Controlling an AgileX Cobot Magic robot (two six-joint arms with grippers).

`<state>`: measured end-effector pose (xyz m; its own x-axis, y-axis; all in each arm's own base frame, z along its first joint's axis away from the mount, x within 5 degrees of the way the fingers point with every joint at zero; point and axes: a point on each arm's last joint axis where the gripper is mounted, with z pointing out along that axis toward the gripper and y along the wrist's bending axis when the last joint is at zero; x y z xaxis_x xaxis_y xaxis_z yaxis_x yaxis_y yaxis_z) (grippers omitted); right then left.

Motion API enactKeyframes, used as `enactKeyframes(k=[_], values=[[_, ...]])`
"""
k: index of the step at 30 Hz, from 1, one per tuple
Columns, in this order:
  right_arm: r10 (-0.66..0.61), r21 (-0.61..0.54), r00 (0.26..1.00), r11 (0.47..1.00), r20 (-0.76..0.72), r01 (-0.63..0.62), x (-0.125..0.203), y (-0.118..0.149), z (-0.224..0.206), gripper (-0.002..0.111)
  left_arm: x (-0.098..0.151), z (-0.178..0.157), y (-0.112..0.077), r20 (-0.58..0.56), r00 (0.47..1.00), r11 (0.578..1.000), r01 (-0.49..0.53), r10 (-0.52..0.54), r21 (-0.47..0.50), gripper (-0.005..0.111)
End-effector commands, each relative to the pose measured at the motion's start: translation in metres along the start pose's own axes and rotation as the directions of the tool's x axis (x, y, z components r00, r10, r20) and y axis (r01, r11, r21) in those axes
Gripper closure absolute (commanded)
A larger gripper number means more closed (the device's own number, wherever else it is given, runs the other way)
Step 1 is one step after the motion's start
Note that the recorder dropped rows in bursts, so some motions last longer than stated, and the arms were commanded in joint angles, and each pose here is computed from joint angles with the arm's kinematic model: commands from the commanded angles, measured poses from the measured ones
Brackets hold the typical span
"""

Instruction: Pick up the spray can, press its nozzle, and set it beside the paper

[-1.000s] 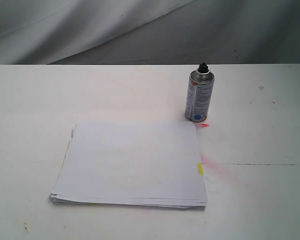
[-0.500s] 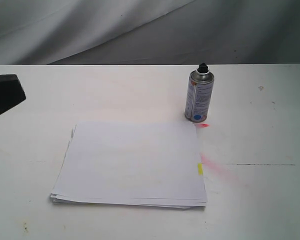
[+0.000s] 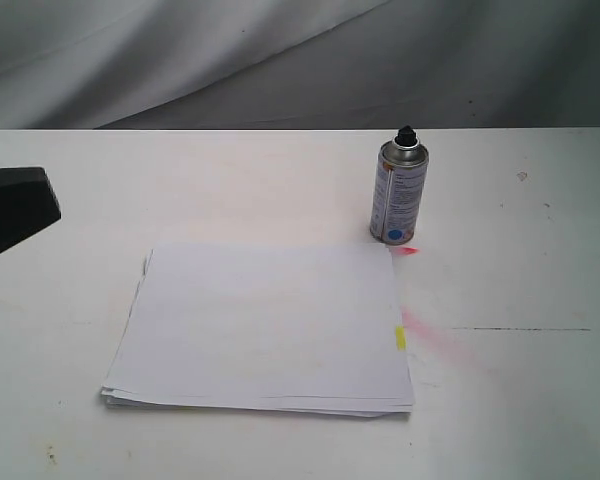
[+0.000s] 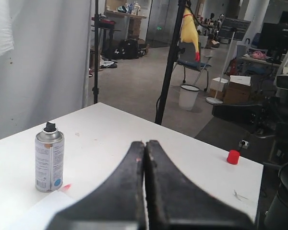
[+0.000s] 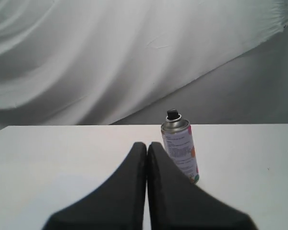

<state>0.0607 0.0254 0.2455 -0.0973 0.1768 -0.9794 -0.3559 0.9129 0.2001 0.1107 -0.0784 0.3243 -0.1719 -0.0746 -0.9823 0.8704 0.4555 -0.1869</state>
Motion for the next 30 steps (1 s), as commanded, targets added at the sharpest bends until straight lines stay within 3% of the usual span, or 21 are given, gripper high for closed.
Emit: enactKeyframes(k=[1, 19, 21, 24, 25, 30], values=[[0.016, 0.012, 1.000, 1.000, -0.010, -0.016, 0.007, -0.002, 0.002, 0.108, 0.001, 0.000, -0.003, -0.003, 1.000, 1.000, -0.002, 0.002, 0.019, 0.107], [0.026, 0.009, 0.999, 1.000, -0.026, -0.026, 0.009, -0.002, 0.002, 0.108, 0.001, 0.000, -0.005, -0.004, 1.000, 0.999, -0.002, 0.002, 0.048, 0.107], [-0.045, 0.018, 0.998, 0.999, -0.038, 0.045, 0.013, -0.004, 0.002, 0.108, 0.001, 0.000, -0.007, -0.004, 1.000, 0.997, -0.002, 0.002, 0.071, 0.107], [-0.296, 0.033, 0.952, 0.954, -0.076, 0.299, 0.022, -0.008, 0.003, 0.108, 0.002, 0.000, -0.009, -0.008, 1.000, 0.996, -0.004, 0.004, 0.085, 0.107], [-0.329, 0.033, 0.941, 0.942, -0.085, 0.333, 0.026, -0.010, 0.003, 0.108, 0.002, 0.000, -0.009, -0.010, 1.000, 0.996, -0.004, 0.005, 0.085, 0.107], [-0.297, 0.031, 0.947, 0.953, -0.123, 0.303, 0.047, -0.014, 0.004, 0.108, 0.003, 0.000, -0.009, -0.017, 1.000, 0.996, -0.007, 0.008, 0.085, 0.107]])
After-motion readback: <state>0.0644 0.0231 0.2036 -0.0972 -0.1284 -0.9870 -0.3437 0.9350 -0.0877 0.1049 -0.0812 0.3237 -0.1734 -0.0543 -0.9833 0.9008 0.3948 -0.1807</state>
